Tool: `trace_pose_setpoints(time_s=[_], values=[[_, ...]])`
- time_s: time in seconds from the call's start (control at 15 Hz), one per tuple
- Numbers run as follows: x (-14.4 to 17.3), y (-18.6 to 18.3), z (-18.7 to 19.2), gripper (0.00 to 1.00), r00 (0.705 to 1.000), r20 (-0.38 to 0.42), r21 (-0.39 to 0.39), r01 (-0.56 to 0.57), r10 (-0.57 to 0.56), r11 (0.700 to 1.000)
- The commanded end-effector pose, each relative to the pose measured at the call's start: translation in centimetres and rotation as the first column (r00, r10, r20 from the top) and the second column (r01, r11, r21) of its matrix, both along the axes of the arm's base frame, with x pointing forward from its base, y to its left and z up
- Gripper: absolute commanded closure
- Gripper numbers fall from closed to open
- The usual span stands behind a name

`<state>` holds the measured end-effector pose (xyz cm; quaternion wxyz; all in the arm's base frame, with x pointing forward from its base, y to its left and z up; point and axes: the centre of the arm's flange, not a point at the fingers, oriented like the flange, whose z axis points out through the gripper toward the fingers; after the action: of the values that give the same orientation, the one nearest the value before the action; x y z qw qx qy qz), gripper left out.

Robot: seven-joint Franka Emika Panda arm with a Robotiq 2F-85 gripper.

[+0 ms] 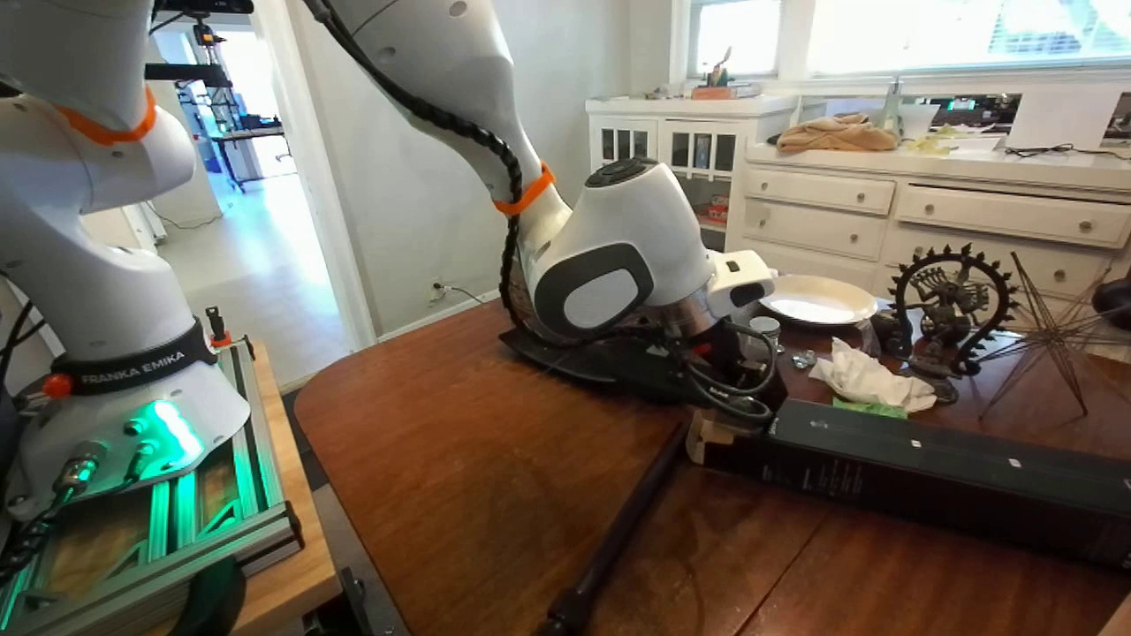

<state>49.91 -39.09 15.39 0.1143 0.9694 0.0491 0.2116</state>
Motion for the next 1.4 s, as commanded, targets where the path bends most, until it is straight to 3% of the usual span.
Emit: trace_pose_setpoints(time_s=[0.0,0.07,0.13,0.27,0.47,0.6,0.8,0.93,1.0,1.13,1.33], values=[[-0.6,0.3,-0.9,0.0,0.998,0.015,0.07,0.068,-0.069,0.995],[-0.6,0.3,-1.0,0.0,0.996,0.029,0.071,0.087,-0.089,0.994],[-1.8,-1.7,6.8,0.0,0.995,0.035,0.056,0.096,-0.098,0.994],[-2.1,-2.6,9.1,0.0,0.987,0.097,0.062,0.125,-0.13,0.99],[-3.0,-5.0,16.6,0.0,0.973,0.168,0.044,0.155,-0.161,0.987],[-3.7,-6.2,21.7,0.0,0.974,0.149,0.044,0.164,-0.169,0.985],[-4.0,-7.2,29.0,0.0,0.981,0.041,0.055,0.186,-0.188,0.981],[-3.3,-6.8,30.3,0.0,0.978,-0.041,0.07,0.205,-0.202,0.976],[-3.6,-6.5,27.4,0.0,0.98,0.034,0.052,0.196,-0.198,0.979],[-3.5,-6.2,29.7,0.0,0.979,0.005,0.055,0.203,-0.203,0.978],[-3.3,-5.8,30.0,0.0,0.98,-0.002,0.055,0.2,-0.201,0.978]])
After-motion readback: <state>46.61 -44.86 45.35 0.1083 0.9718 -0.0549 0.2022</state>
